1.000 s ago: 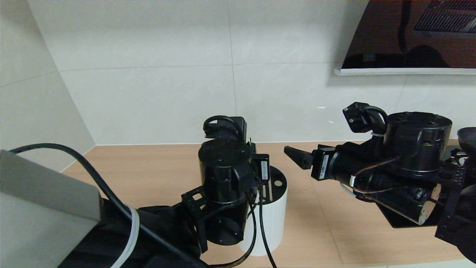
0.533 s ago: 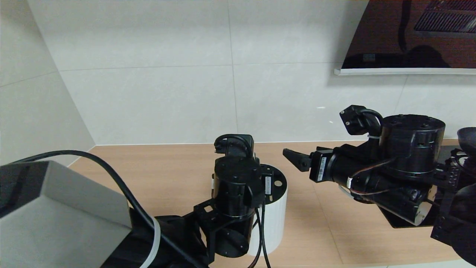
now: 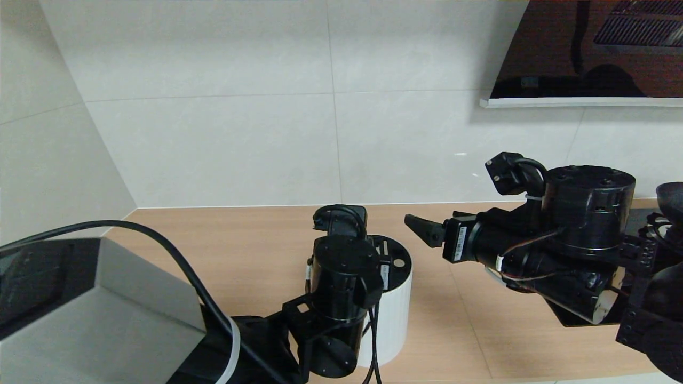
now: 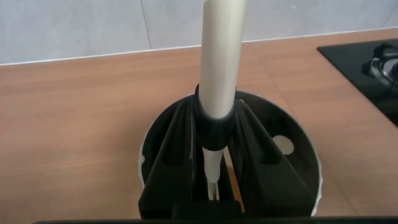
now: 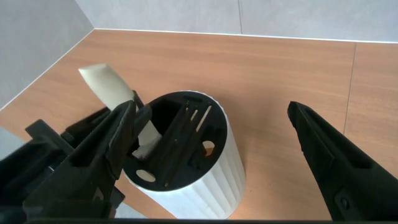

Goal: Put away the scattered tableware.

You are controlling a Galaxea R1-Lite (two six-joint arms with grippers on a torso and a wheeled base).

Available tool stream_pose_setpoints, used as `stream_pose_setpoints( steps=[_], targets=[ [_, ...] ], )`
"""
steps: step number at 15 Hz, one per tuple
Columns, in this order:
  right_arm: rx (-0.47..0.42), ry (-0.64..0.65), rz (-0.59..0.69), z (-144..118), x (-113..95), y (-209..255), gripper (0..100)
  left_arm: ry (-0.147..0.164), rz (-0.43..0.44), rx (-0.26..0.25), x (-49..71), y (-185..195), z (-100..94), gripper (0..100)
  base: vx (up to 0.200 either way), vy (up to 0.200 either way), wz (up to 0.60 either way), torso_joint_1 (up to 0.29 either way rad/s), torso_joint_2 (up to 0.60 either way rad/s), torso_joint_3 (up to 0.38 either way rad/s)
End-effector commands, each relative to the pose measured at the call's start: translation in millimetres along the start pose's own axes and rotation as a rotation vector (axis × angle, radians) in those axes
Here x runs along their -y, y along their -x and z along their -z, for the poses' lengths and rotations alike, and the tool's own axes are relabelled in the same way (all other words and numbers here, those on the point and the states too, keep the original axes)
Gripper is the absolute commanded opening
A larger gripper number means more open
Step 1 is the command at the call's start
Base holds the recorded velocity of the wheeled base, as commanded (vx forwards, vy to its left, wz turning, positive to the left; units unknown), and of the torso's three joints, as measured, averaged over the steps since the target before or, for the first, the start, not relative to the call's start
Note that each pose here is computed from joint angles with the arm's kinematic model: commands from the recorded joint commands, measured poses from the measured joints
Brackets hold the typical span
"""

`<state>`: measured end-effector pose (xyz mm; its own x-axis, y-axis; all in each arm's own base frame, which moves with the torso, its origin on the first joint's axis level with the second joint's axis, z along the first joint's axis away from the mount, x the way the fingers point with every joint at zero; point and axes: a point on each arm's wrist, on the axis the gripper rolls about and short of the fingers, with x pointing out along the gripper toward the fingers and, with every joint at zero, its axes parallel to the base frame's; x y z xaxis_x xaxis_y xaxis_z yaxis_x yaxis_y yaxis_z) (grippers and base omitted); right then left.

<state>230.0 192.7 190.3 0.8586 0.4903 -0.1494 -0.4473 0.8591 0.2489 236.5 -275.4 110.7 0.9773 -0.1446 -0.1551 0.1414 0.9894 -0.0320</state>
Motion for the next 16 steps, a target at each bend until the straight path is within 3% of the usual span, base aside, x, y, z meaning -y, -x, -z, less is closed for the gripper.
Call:
stream_pose_setpoints(
  steps=[1,2,3,10,12,14,15,16],
  targets=[
    [-0.003,0.001,-0.001,1,0,0,100,-0.002,-0.001,-0.003,0.1,0,1.3,0,0.0,0.0,0.0,0.0,0.0,0.0],
    [-0.003,0.001,-0.001,1,0,0,100,-0.002,-0.001,-0.003,0.1,0,1.3,0,0.0,0.0,0.0,0.0,0.0,0.0],
    [-0.003,0.001,-0.001,1,0,0,100,-0.004,-0.001,-0.005,-0.1,0,1.8,100,0.0,0.0,0.0,0.0,0.0,0.0],
    [-0.003,0.001,-0.001,1,0,0,100,-0.003,0.001,-0.004,-1.9,2,0.9,100,0.0,0.0,0.0,0.0,0.0,0.0],
    [-0.002,0.002,0.0,1,0,0,100,-0.009,0.002,0.002,-7.3,9,-4.2,100,0.0,0.0,0.0,0.0,0.0,0.0],
    [-0.002,0.01,0.011,2,2,7,100,0.01,0.012,0.046,-16.3,23,-26.4,100,0.0,0.0,0.0,0.0,0.0,0.0],
    [0.022,0.018,0.004,-6,3,14,100,0.022,0.028,0.081,-25.7,36,-44.1,100,0.0,0.0,0.0,0.0,0.0,0.0],
    [0.055,0.018,0.003,-14,3,22,100,0.008,0.057,0.132,-43.2,58,-66.4,100,0.0,0.0,0.0,0.0,0.0,0.0]
  ],
)
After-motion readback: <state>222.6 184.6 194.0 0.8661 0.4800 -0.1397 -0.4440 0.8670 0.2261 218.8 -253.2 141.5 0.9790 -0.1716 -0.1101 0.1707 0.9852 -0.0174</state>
